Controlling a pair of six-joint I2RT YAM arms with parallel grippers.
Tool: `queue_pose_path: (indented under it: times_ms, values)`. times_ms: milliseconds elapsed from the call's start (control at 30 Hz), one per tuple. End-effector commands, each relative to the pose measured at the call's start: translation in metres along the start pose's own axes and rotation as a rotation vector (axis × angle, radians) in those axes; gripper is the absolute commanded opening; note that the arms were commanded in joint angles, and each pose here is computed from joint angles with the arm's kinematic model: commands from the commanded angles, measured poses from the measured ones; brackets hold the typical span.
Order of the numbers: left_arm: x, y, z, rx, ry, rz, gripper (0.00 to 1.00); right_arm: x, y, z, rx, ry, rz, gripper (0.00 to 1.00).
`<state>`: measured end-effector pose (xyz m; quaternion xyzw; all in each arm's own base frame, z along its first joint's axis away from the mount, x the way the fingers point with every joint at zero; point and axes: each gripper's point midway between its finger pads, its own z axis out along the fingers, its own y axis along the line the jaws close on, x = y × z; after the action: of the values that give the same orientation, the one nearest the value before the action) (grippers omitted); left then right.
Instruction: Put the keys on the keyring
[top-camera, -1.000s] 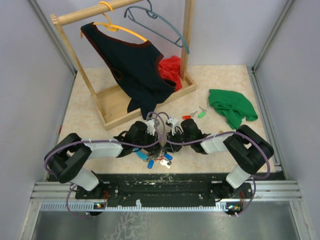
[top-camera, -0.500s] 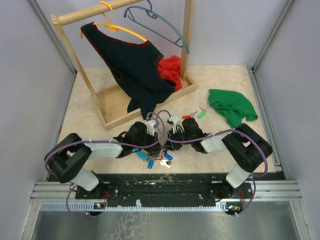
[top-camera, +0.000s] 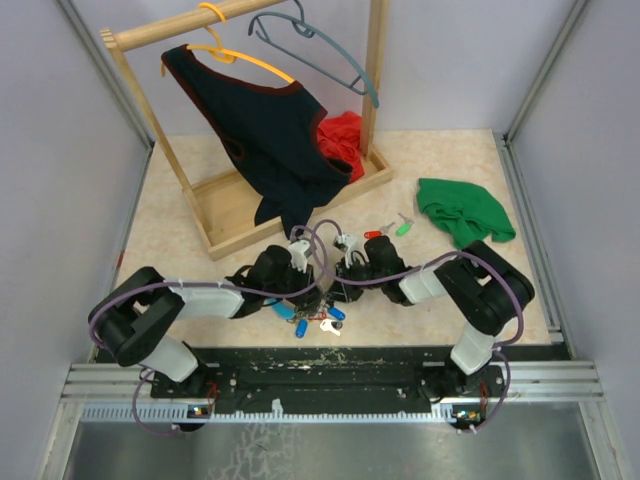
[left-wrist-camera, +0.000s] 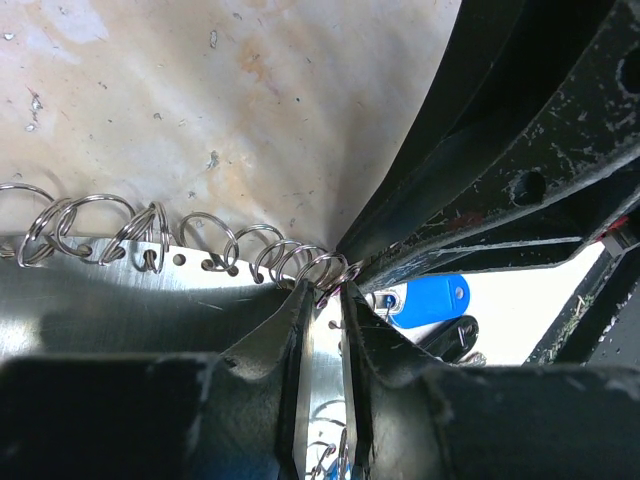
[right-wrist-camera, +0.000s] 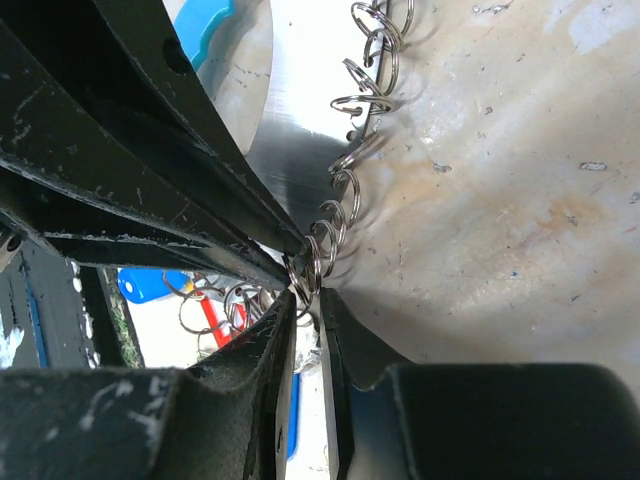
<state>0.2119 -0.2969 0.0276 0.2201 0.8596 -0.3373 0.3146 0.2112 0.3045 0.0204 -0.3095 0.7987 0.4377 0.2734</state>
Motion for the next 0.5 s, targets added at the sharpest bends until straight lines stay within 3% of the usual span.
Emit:
queue_pose_path:
  times_ms: [0, 200, 400, 467]
  values:
    - [0.009, -0.002, -0.001, 0.012, 0.012, -0.022, 0.23, -0.003, 0.006, 0.007, -0.051, -0.009, -0.004, 0.16]
    - [0.007, -0.006, -0.001, 0.037, -0.007, -0.037, 0.23, -0.007, 0.008, 0.009, -0.07, -0.021, -0.015, 0.13]
    - [-0.002, -0.01, -0.006, 0.062, -0.061, -0.047, 0.24, -0.02, 0.011, 0.009, -0.077, -0.053, -0.046, 0.0]
    - [-0.008, -0.01, -0.011, 0.066, -0.093, -0.047, 0.25, -0.024, 0.013, 0.007, -0.075, -0.063, -0.064, 0.0]
